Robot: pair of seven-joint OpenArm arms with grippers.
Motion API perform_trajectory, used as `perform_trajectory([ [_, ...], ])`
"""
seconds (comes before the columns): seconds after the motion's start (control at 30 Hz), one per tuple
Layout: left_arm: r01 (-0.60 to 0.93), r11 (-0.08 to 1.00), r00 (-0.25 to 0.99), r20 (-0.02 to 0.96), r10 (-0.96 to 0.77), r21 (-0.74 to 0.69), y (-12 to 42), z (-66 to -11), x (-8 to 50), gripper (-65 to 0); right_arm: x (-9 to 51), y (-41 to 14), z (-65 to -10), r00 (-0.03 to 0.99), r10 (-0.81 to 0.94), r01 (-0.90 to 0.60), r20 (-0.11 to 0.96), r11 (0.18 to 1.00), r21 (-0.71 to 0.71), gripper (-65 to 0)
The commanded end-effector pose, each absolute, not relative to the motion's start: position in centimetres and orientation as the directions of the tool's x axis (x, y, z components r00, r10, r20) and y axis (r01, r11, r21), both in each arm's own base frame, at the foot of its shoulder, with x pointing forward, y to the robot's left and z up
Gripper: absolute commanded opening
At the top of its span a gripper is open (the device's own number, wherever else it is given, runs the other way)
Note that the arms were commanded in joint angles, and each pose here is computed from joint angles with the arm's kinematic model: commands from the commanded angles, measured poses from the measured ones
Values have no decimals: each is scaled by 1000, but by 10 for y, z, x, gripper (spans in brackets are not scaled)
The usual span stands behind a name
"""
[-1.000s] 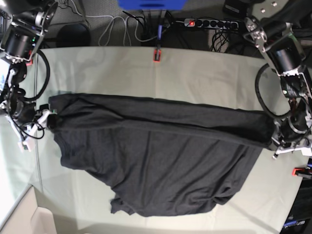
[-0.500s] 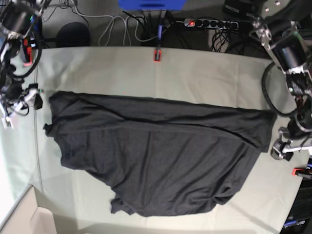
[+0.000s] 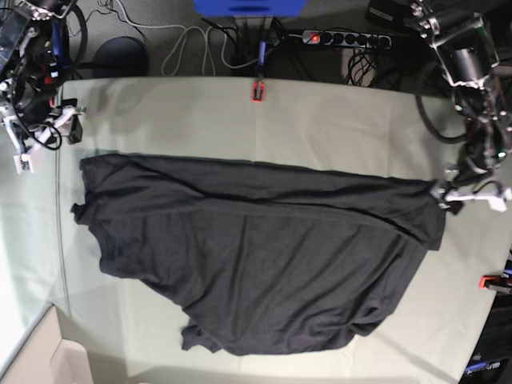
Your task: Layout the t-shirt on the table in an organized manner, then fold the t-shirt properly
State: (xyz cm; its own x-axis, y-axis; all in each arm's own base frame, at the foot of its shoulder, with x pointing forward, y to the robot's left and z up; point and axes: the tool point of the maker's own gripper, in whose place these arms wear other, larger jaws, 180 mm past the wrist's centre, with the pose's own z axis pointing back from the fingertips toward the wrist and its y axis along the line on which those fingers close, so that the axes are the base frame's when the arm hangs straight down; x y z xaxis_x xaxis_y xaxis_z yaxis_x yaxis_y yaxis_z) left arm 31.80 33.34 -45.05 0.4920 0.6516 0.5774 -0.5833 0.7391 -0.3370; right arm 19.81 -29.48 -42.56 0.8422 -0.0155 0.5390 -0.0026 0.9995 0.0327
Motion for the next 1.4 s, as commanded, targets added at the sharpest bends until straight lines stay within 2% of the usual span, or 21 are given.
perform_trajectory([
  [0.0, -548, 762, 462, 635, 619, -344, 337, -432, 337, -106, 206, -301, -415, 819, -7, -4, 573, 1000, 17, -297],
  [0.2, -521, 787, 472, 657, 588, -330, 329, -433, 343, -108, 204, -301, -416, 826, -6, -3, 564, 1000, 16, -298],
  [0.27, -521, 787, 473, 656, 588, -330, 329, -433, 343, -136, 205, -301, -416, 823, -7, -3, 568, 1000, 17, -298],
  [0.33, -520, 787, 472, 657, 588, -331, 329, -432, 344, -222, 208, -299, -415, 820, -3, -9, 573, 1000, 18, -298],
  [0.47, -519, 784, 457, 664, 591, -340, 331, -427, 350, -476, 227, -293, -409, 797, 5, -26, 603, 999, 26, -296],
  [0.57, -520, 783, 461, 661, 593, -340, 331, -428, 349, -638, 240, -288, -419, 804, -17, -28, 594, 997, 67, -296],
  [1.0, -532, 789, 470, 669, 577, -307, 347, -427, 338, -649, 265, -299, -450, 838, -128, 34, 530, 982, 185, -296],
  [1.37, -533, 789, 469, 669, 576, -306, 348, -427, 338, -649, 264, -294, -453, 839, -135, 35, 527, 980, 197, -300],
])
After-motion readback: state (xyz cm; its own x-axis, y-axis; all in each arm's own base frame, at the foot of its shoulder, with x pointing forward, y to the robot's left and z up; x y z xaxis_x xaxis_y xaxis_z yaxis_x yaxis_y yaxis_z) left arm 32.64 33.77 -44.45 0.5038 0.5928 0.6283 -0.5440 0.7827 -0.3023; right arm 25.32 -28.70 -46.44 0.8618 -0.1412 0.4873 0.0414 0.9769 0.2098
